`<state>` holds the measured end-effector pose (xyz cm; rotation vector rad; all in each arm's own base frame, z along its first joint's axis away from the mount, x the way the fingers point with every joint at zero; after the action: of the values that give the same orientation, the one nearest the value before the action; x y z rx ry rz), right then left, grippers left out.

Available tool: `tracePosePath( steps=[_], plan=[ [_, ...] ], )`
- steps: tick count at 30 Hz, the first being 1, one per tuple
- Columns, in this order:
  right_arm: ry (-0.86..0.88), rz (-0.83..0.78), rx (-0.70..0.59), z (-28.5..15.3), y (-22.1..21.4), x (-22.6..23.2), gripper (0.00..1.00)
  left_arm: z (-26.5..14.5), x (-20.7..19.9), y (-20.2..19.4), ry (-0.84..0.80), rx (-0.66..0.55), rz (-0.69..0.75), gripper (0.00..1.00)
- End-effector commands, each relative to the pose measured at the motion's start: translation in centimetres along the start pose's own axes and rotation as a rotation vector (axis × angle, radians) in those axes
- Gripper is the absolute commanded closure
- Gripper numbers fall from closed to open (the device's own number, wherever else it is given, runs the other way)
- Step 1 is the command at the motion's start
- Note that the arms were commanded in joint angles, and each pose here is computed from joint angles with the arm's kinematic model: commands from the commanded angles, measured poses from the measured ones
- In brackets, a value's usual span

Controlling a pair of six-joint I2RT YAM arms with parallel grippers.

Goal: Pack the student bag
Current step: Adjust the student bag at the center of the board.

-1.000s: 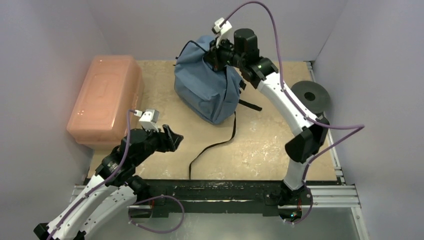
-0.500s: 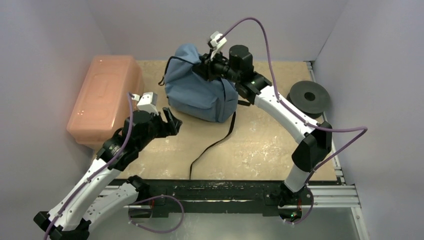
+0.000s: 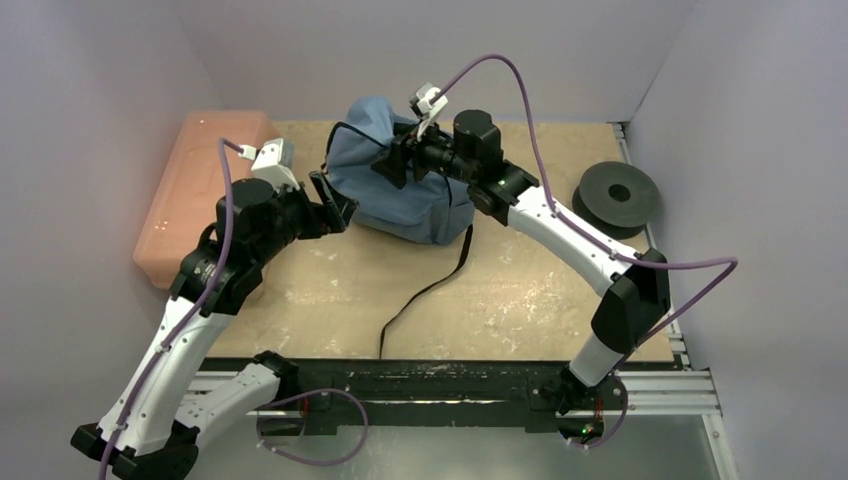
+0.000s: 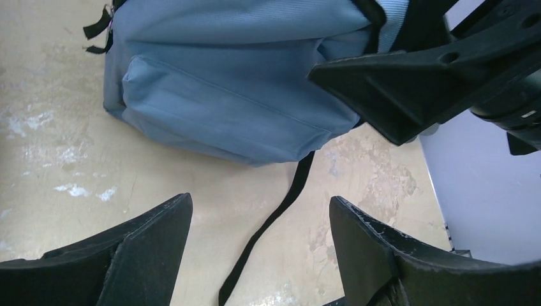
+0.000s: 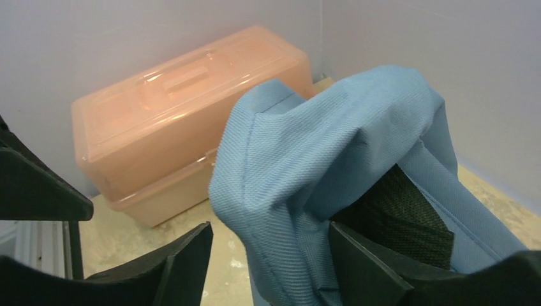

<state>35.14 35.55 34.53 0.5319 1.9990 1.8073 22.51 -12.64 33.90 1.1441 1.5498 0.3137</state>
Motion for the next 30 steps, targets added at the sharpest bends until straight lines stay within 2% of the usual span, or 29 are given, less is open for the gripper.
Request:
tracePosePath(
  steps=[1, 7, 17, 26, 30],
  plan=[
    [-0.091, 0.036, 0.117, -0.1, -1.3, -1.8, 0.23, -0.4, -2.5, 2.4, -0.083, -0.017, 0.03, 0.21],
    [-0.116, 0.021, 0.083, -2.1, 1.1, -1.6, 0.08, -0.6, -3.2, 3.3, -0.104, -0.042, 0.039, 0.21],
    [-0.162, -0.039, -0.003, -4.5, 6.5, -1.9, 0.03, -0.3, -2.7, 2.3, -0.103, -0.016, 0.024, 0.21],
    [-0.21, -0.073, -0.127, -7.8, 12.1, -1.7, 0.01, -1.6, -2.1, 2.4, -0.093, -0.055, 0.023, 0.21],
    [-0.345, -0.02, -0.183, -11.4, 14.2, -2.4, 0.01, -3.0, -2.1, 3.3, -0.09, -0.105, 0.04, 0.21]
  ],
)
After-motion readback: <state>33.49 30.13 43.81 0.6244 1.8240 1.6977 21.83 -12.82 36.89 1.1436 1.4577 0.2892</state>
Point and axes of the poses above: each gripper's point midway between its finger pads, its own z axis out along the fingers, its own x axis along the line the jaws close on, y = z × x, the point moved 3 cm from there along -z, back along the fingers, and after that the axes turned 10 degrees about -z, right-handed, at the moved point
